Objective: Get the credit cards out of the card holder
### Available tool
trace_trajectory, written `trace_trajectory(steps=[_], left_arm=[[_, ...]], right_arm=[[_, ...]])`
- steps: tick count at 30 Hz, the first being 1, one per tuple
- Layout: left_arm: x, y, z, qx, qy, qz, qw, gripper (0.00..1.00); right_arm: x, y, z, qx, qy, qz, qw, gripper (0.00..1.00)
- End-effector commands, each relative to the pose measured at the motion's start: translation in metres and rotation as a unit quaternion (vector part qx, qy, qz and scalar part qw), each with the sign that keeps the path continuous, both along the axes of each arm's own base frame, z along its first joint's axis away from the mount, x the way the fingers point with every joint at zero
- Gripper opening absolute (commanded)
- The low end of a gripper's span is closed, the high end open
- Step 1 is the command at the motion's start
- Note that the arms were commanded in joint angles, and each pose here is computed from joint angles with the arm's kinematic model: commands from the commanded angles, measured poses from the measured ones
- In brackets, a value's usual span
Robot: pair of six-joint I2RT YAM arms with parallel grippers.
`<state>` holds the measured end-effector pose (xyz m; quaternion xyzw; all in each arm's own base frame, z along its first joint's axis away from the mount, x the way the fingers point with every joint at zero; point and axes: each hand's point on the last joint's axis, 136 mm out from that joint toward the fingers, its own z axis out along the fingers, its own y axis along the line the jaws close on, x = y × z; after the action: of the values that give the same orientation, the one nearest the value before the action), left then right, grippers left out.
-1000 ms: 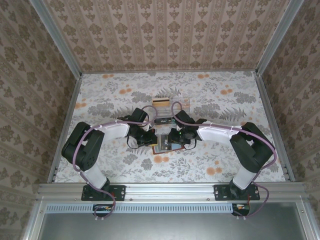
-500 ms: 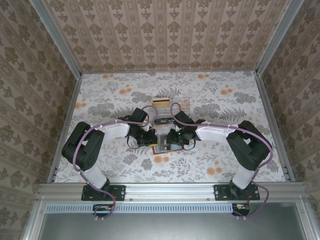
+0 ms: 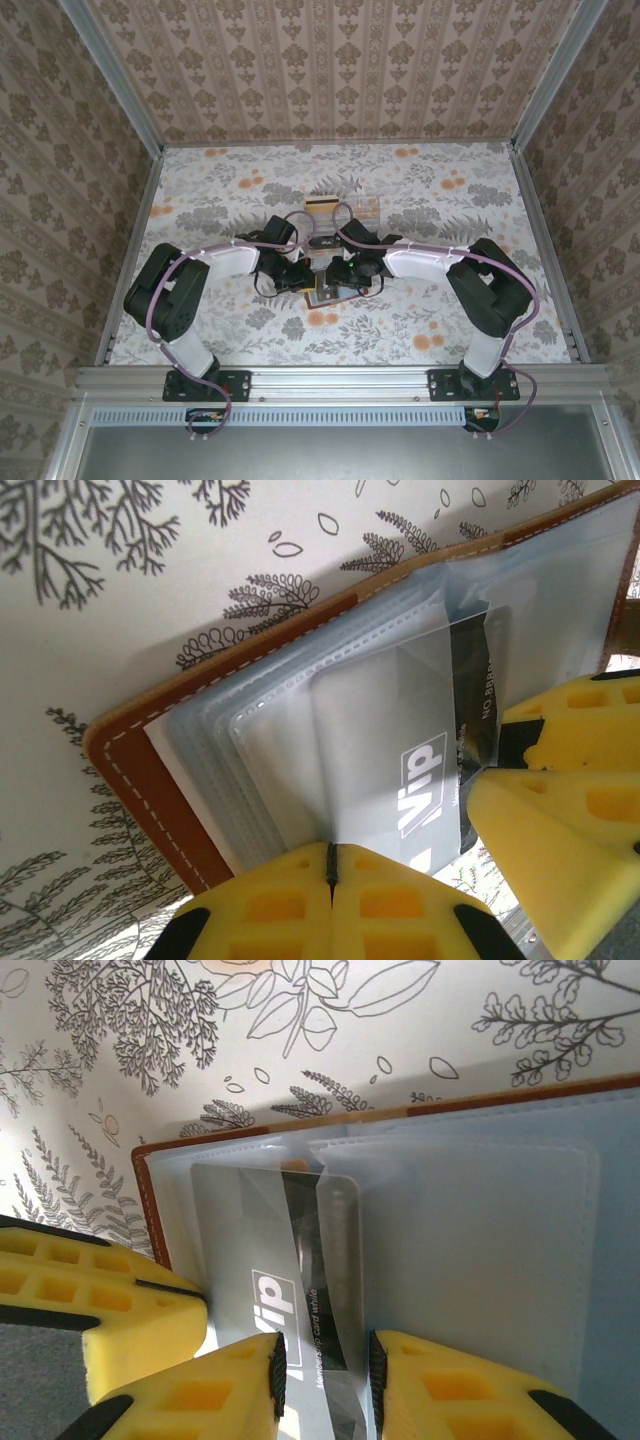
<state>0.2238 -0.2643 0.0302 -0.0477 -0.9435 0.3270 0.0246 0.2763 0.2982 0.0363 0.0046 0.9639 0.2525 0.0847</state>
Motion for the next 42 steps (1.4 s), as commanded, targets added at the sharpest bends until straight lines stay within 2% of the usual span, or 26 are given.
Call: trace_trajectory(steps=[1, 9, 24, 36, 42], left_arm=[[-0.017, 0.015, -0.025, 0.051, 0.031, -0.008, 0.998, 0.0], [-0.018, 0.018, -0.025, 0.06, 0.03, -0.012, 0.998, 0.0], [-0.019, 0.017, -0.025, 0.061, 0.03, -0.016, 0.998, 0.0], [-0.019, 0.018, -0.028, 0.063, 0.033, -0.014, 0.997, 0.0], [-0.02, 0.017, -0.029, 0.062, 0.034, -0.016, 0.997, 0.0]], right_arm=[[0.004, 0.004, 0.013, -0.002, -0.016, 0.005, 1.0, 0.32], [0.013, -0.014, 0.025, -0.049, -0.051, -0.002, 0.997, 0.32], [0.015, 0.006, 0.008, -0.027, -0.022, 0.021, 0.999, 0.32], [-0.003, -0.005, -0.014, -0.03, 0.015, 0.002, 0.999, 0.3], [-0.001, -0.002, -0.015, 0.0, 0.022, -0.007, 1.0, 0.27]])
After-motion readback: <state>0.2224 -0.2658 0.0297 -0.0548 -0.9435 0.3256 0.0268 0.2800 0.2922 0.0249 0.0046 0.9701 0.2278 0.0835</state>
